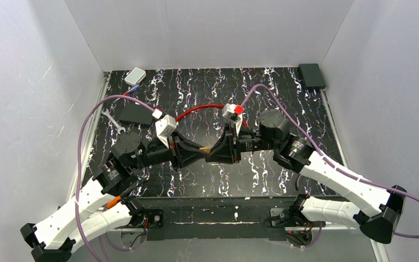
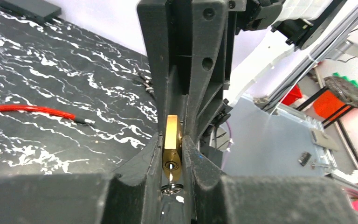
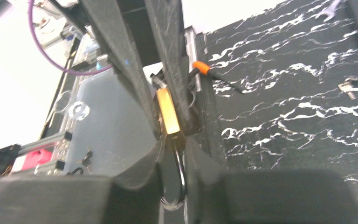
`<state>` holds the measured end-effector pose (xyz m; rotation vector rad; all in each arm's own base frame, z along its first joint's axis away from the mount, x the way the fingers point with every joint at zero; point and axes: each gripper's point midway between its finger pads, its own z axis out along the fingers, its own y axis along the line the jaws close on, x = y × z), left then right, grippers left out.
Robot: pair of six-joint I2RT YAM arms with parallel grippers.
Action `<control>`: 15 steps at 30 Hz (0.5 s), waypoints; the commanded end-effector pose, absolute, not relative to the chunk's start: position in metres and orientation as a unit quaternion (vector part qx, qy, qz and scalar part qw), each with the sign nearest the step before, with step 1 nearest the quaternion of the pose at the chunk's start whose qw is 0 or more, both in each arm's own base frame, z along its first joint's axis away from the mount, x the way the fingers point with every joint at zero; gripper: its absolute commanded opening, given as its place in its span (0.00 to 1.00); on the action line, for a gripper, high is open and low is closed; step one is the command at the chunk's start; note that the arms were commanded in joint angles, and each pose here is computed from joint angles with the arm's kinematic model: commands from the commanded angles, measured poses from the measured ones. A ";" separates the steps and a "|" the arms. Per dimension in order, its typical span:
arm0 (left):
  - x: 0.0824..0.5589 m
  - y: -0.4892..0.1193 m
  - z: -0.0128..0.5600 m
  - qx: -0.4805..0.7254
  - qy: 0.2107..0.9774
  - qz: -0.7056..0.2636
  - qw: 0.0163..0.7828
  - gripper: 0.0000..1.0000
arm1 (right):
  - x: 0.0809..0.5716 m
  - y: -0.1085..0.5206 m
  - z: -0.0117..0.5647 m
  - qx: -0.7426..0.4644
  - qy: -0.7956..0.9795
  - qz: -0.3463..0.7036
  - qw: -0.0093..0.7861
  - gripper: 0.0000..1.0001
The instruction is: Unlock with the key
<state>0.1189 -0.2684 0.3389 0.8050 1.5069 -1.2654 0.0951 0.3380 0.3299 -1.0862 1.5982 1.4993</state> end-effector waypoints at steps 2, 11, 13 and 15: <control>0.117 -0.268 0.359 0.330 0.596 -0.532 0.503 0.00 | 0.094 0.337 0.354 -0.417 0.579 0.592 0.376 0.12; 0.124 -0.266 0.354 0.315 0.609 -0.519 0.510 0.55 | 0.104 0.331 0.350 -0.388 0.592 0.578 0.406 0.04; 0.126 -0.263 0.352 0.311 0.615 -0.513 0.512 0.76 | 0.108 0.328 0.347 -0.376 0.600 0.571 0.414 0.03; 0.130 -0.260 0.351 0.301 0.623 -0.502 0.519 0.88 | 0.114 0.325 0.340 -0.357 0.615 0.561 0.423 0.02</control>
